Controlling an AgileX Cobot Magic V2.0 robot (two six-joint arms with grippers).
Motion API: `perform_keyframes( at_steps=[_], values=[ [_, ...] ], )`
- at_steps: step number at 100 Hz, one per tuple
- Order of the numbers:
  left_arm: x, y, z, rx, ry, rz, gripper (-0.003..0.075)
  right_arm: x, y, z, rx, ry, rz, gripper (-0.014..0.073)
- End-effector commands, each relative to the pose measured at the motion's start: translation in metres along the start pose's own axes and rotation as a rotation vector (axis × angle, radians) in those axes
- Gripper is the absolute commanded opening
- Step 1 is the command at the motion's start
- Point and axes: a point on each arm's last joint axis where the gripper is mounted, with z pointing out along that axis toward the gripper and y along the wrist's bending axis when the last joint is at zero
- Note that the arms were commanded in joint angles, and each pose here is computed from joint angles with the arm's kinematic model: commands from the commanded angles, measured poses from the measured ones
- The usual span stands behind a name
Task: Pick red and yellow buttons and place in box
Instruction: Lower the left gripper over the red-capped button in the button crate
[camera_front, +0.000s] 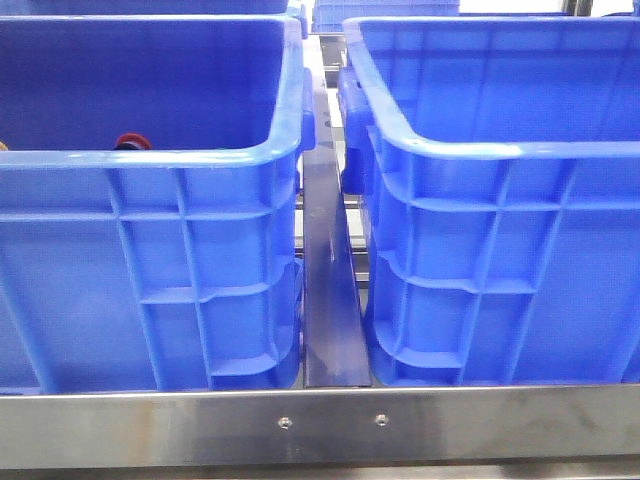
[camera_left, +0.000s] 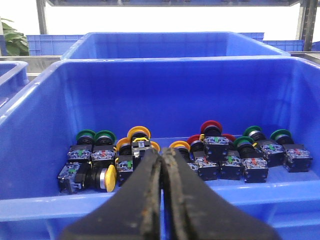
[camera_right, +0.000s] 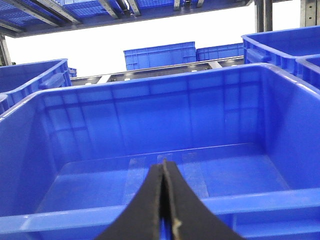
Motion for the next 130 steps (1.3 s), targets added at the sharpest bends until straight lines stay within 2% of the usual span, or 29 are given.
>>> perform_keyframes(
  at_steps=[1, 39, 58, 79, 102, 112, 130],
  values=[
    [0.008, -0.001, -0.002, 0.018, -0.055, -0.007, -0.0019, -0.016, 0.003, -0.003, -0.025, -0.124, -0.009, -0.0069],
    [0.002, -0.001, -0.002, 0.02, -0.079, -0.007, -0.0019, -0.016, 0.003, -0.003, -0.025, -0.124, -0.009, -0.0069],
    [-0.031, -0.001, -0.005, 0.006, -0.079, -0.009, -0.0019, -0.016, 0.003, -0.003, -0.025, -0.124, -0.009, -0.0069],
    [-0.096, -0.003, -0.001, -0.019, 0.062, -0.08, -0.0019, -0.016, 0.003, -0.003, -0.025, -0.124, -0.009, -0.0069],
    [-0.163, -0.005, 0.034, -0.06, 0.299, -0.076, -0.0019, -0.016, 0.003, -0.003, -0.025, -0.124, -0.009, -0.0069],
    [-0.179, -0.005, 0.06, -0.068, 0.392, -0.036, -0.0019, -0.016, 0.003, -0.003, -0.025, -0.124, -0.009, -0.0069],
    [-0.19, -0.006, 0.1, -0.073, 0.46, -0.028, -0.0019, -0.016, 0.003, -0.003, -0.025, -0.124, -0.009, -0.0069]
  ],
)
